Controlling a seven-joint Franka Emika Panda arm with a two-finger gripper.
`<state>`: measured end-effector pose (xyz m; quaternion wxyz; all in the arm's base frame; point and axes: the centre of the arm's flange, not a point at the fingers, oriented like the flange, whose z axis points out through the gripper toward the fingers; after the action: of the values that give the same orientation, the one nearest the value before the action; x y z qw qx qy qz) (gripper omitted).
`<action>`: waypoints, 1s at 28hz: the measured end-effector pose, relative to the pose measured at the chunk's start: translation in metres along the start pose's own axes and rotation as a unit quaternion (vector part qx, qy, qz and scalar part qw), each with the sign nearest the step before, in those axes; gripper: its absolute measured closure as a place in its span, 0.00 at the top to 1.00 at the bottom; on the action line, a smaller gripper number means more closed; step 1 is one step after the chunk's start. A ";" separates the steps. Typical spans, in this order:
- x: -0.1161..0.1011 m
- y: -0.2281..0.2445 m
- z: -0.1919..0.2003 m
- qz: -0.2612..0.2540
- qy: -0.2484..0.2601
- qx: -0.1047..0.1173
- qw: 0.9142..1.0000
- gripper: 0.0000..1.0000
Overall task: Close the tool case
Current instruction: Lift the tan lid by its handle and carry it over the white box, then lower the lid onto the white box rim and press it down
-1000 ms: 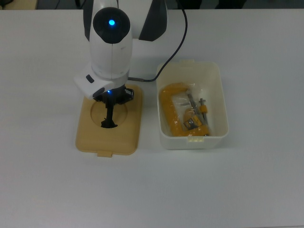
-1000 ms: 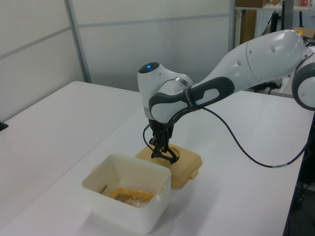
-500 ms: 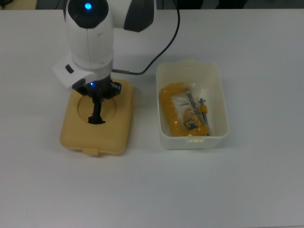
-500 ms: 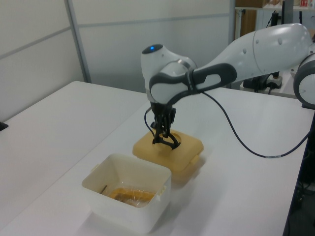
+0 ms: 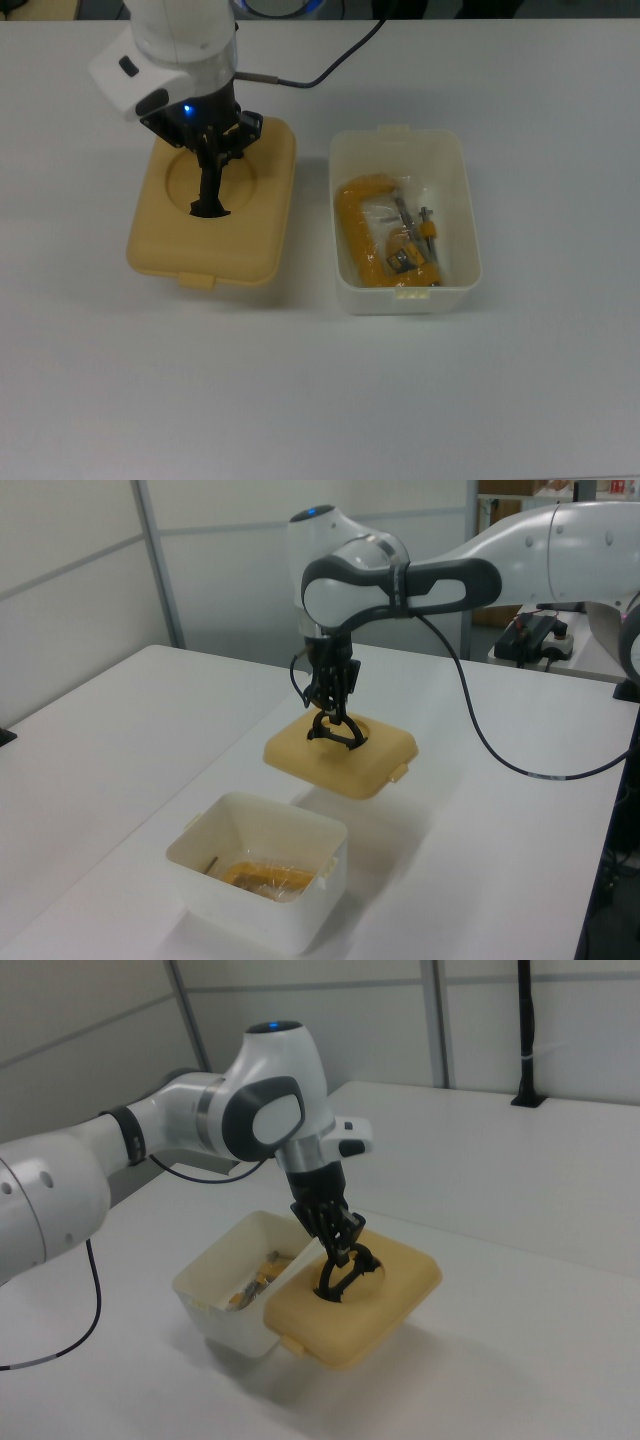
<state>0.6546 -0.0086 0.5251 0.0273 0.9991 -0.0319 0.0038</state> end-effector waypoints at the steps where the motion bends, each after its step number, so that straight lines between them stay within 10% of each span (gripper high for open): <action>1: -0.001 -0.001 -0.004 -0.001 0.003 0.000 1.000 0.11; 28: -0.031 -0.151 -0.039 -0.033 0.032 0.001 0.999 0.11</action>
<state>0.6336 0.1460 0.5552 0.0276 0.9990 0.0017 0.0352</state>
